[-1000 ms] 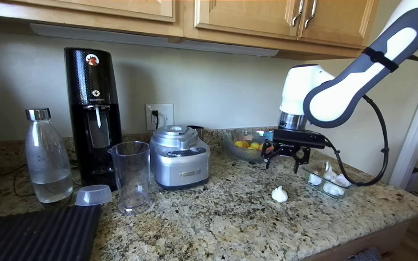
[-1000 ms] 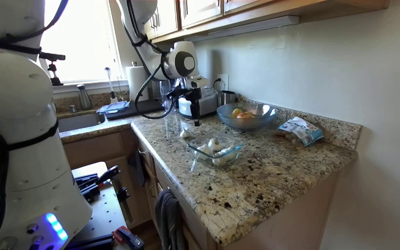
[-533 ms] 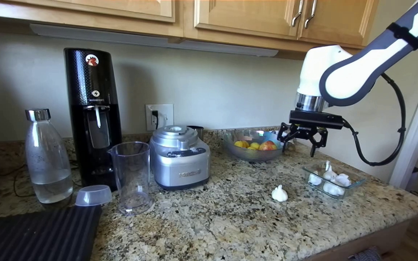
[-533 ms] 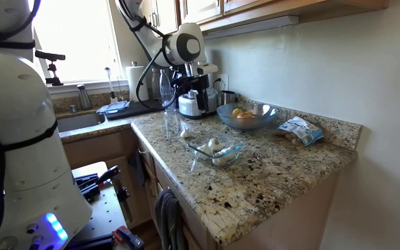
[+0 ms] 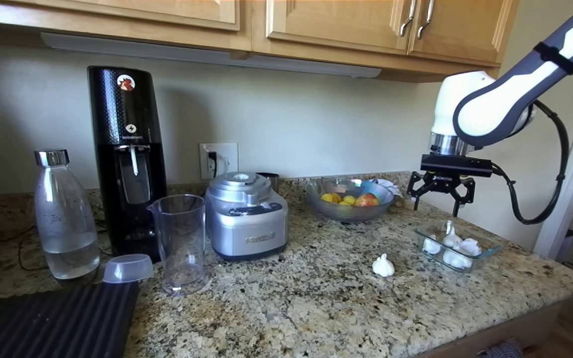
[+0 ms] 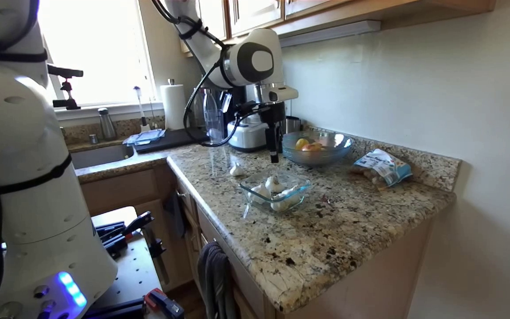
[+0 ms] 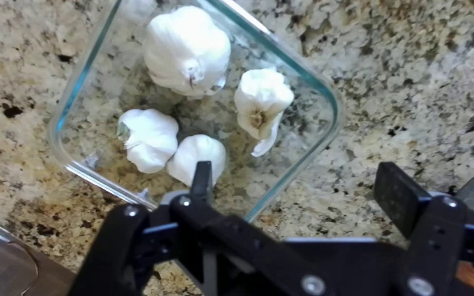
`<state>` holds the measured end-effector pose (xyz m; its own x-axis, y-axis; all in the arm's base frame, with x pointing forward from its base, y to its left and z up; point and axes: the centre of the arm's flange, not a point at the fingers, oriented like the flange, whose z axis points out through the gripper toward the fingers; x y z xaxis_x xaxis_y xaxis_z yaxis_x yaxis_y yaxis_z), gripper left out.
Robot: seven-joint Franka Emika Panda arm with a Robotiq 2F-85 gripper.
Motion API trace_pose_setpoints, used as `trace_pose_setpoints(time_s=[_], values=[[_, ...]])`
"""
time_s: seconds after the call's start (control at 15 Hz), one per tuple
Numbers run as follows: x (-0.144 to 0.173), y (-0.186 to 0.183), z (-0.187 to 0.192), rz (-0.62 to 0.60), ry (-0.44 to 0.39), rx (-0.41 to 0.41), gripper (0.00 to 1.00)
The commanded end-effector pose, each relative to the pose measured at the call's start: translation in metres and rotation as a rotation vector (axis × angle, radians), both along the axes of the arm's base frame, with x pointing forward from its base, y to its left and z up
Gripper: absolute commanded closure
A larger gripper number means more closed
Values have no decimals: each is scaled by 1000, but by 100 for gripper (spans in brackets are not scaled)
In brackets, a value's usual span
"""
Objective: Remove the cloves of garlic from the glass bowl and put it on the counter
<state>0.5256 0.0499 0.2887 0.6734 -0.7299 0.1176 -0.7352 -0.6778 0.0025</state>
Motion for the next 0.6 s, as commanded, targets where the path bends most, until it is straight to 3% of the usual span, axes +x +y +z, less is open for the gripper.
trace_pose_setpoints(time_s=[0.0, 0.53], values=[[-7, -32, -16, -7, 59, 28, 0], [-18, -51, -52, 18, 156, 111, 0]])
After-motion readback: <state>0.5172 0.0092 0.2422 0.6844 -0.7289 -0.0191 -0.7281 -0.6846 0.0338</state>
